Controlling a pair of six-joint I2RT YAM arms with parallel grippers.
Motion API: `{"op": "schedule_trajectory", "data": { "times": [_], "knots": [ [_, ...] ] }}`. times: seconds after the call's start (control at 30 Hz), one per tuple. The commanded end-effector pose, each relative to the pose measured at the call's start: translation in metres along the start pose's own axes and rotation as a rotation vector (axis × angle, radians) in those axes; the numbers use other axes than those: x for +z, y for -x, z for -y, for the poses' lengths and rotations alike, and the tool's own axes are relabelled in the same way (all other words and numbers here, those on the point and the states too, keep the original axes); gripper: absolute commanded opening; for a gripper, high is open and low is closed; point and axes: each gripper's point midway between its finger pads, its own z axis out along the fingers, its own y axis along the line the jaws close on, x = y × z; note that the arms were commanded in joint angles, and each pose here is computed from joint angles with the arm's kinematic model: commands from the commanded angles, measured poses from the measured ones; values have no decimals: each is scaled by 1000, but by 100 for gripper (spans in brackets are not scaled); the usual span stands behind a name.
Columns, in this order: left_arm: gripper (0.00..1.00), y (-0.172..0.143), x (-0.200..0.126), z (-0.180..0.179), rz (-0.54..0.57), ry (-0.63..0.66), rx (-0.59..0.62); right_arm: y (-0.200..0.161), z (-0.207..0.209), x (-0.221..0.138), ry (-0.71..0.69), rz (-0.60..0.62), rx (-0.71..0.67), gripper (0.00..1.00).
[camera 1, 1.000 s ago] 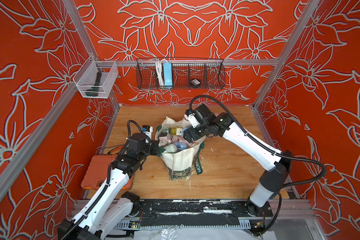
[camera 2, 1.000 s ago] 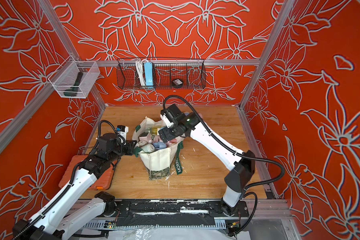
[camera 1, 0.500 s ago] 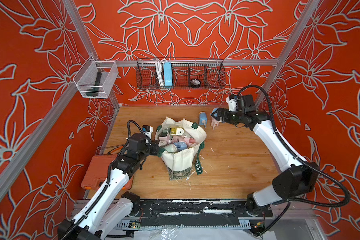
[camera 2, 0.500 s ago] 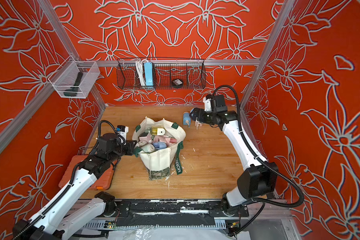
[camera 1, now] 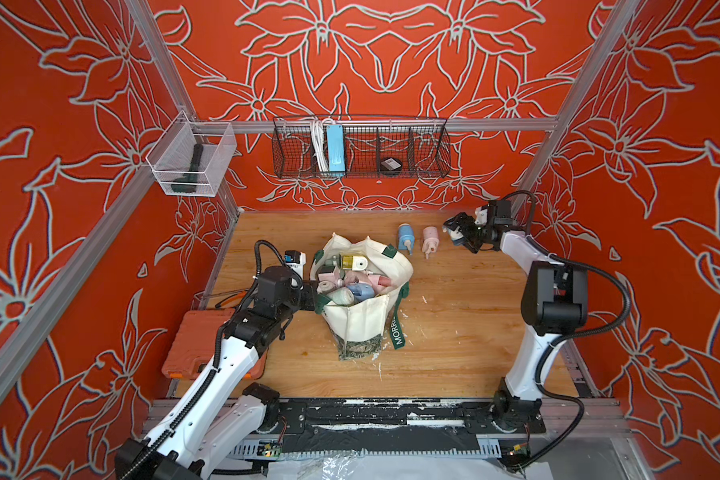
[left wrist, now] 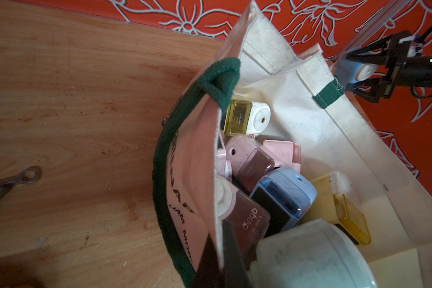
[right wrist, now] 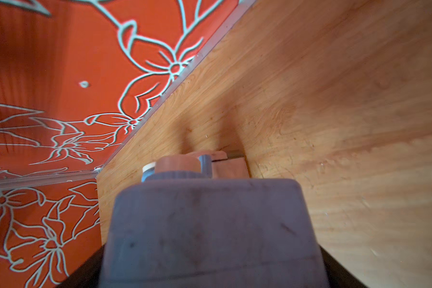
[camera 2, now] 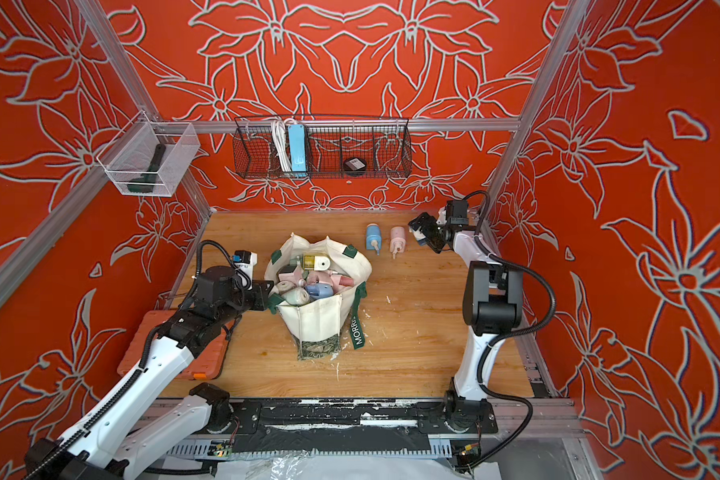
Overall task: Take out the pencil sharpeners from the tote bags
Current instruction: Place the pencil sharpener at the center of the board.
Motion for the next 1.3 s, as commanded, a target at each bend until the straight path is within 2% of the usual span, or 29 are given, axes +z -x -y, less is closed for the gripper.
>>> {"op": "schedule_trajectory", "data": {
  "times": [0.0, 0.37, 0.53, 0.7, 0.93, 1.27],
  "knots": [
    [0, 14, -5, 15, 57, -58, 25, 20, -32, 10, 139, 20, -4, 72],
    [0, 13, -3, 14, 49, -56, 24, 0, 10, 56, 166, -65, 110, 76],
    [0, 13, -3, 14, 49, -54, 25, -9, 21, 66, 164, -96, 137, 85],
    [0, 12, -3, 14, 49, -54, 25, -19, 32, 72, 145, -124, 155, 89],
    [0, 13, -4, 14, 51, -57, 26, -29, 49, 72, 42, -126, 142, 98],
    [0, 12, -3, 15, 48, -59, 27, -37, 61, 65, -96, -140, 79, 99]
  ]
}}
